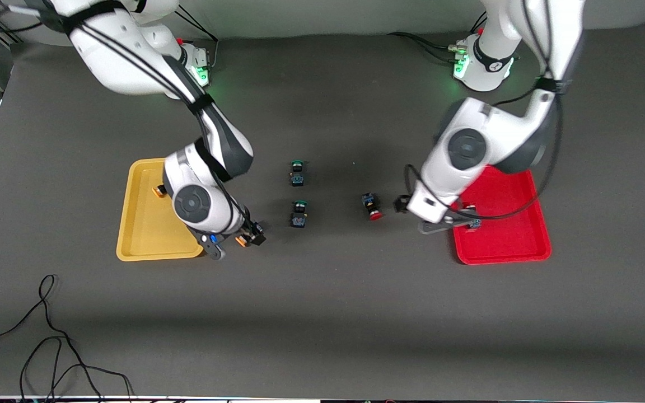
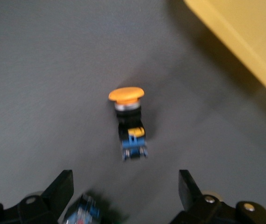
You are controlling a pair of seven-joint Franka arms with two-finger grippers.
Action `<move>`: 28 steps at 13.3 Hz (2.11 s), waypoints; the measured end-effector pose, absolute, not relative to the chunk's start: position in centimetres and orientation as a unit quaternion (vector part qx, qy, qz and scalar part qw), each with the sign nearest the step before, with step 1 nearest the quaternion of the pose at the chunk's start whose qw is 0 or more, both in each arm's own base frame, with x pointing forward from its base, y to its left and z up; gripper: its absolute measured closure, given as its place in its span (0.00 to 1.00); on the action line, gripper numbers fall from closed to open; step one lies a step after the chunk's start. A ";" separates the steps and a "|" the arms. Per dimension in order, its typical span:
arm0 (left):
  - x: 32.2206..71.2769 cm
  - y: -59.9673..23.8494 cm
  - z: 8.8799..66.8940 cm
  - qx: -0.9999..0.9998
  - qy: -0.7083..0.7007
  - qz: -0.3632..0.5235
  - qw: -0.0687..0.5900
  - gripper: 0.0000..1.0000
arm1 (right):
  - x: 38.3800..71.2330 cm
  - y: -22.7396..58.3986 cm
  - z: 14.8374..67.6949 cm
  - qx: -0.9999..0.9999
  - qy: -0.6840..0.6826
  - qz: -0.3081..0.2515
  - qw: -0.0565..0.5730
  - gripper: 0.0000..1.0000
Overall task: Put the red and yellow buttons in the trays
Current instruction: 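Grasp the second orange and red buttons with the right and left grippers, then place the buttons in the yellow and red trays with the right and left grippers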
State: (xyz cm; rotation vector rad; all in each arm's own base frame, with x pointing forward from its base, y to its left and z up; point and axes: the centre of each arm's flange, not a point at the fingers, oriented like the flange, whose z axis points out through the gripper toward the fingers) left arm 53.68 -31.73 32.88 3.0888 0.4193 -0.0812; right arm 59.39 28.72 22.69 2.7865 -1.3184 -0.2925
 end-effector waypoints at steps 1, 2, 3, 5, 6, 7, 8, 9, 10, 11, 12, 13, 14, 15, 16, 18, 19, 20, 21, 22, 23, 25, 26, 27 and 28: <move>53.1 -34.3 32.5 0.990 0.140 -0.026 0.015 0.00 | 59.5 28.5 21.0 0.898 -0.429 -0.096 0.022 0.00; 52.5 -36.6 31.8 0.989 0.143 -0.026 0.019 0.00 | 59.4 28.3 19.7 0.897 -0.430 -0.096 0.022 0.00; 52.0 -38.6 30.8 0.989 0.145 -0.024 0.025 0.00 | 59.2 28.3 18.7 0.897 -0.431 -0.095 0.020 0.00; 50.9 -41.0 27.8 0.989 0.145 -0.027 0.030 0.00 | 58.6 28.0 17.0 0.899 -0.428 -0.090 0.022 0.09; 50.8 -41.4 26.0 0.989 0.144 -0.030 0.030 0.00 | 58.3 27.8 16.6 0.900 -0.425 -0.089 0.026 0.22; 50.9 -41.2 24.3 0.988 0.145 -0.032 0.028 0.00 | 58.5 27.8 16.7 0.900 -0.426 -0.087 0.023 0.36; 51.1 -41.0 22.9 0.988 0.147 -0.036 0.025 0.00 | 58.6 27.7 17.1 0.900 -0.426 -0.085 0.022 0.44; 51.0 -40.8 21.6 0.988 0.148 -0.042 0.019 0.00 | 58.8 27.3 17.6 0.899 -0.428 -0.085 0.024 0.58; 50.9 -40.6 20.5 0.988 0.148 -0.048 0.014 0.00 | 59.3 26.6 18.6 0.897 -0.432 -0.085 0.026 0.67; 50.7 -40.6 19.7 0.987 0.148 -0.053 0.010 0.00 | 59.9 25.5 20.0 0.897 -0.432 -0.086 0.028 0.67; 50.6 -40.5 19.1 0.987 0.148 -0.057 0.007 0.00 | 60.4 24.0 21.8 0.899 -0.428 -0.089 0.030 0.67; 50.5 -40.5 18.7 0.987 0.149 -0.059 0.006 0.04 | 61.0 22.2 23.8 0.901 -0.423 -0.092 0.034 0.67; 50.5 -40.5 18.5 0.987 0.148 -0.061 0.005 0.17 | 61.4 20.0 25.9 0.903 -0.416 -0.098 0.037 0.67; 50.5 -40.5 18.4 0.987 0.149 -0.061 0.004 0.31 | 61.8 17.4 28.1 0.906 -0.408 -0.104 0.037 0.67; 50.5 -40.5 18.4 0.987 0.149 -0.061 0.004 0.42 | 62.0 14.9 29.8 0.908 -0.402 -0.111 0.034 0.67; 50.6 -40.6 18.6 0.987 0.149 -0.060 0.006 0.66 | 61.8 9.7 30.0 0.911 -0.394 -0.121 0.026 0.67; 50.8 -40.6 18.8 0.987 0.149 -0.058 0.007 0.67 | 61.1 7.6 28.1 0.915 -0.386 -0.117 0.022 0.67; 51.1 -40.6 19.1 0.987 0.151 -0.056 0.009 0.67 | 60.1 6.0 25.6 0.920 -0.376 -0.106 0.018 0.67; 51.5 -40.5 19.7 0.987 0.153 -0.055 0.008 0.67 | 58.9 4.8 23.5 0.926 -0.364 -0.101 0.018 0.67; 52.2 -39.9 20.8 0.986 0.156 -0.057 0.002 0.67 | 57.9 3.8 22.1 0.930 -0.354 -0.102 0.019 0.67; 53.1 -38.6 22.5 0.986 0.155 -0.062 -0.008 0.67 | 57.3 3.1 21.3 0.931 -0.348 -0.104 0.021 0.67; 55.5 -33.6 27.0 0.988 0.134 -0.076 -0.026 0.67 | 57.1 2.8 20.9 0.933 -0.344 -0.103 0.021 0.67; 56.9 -30.1 29.3 0.989 0.122 -0.083 -0.030 0.67 | 57.1 2.8 20.9 0.933 -0.344 -0.103 0.020 0.67; 58.1 -26.2 31.1 0.989 0.111 -0.089 -0.032 0.67 | 57.1 2.8 21.0 0.933 -0.344 -0.102 0.020 0.67; 59.0 -22.1 32.1 0.990 0.098 -0.095 -0.031 0.67 | 57.1 2.8 21.0 0.933 -0.344 -0.101 0.020 0.67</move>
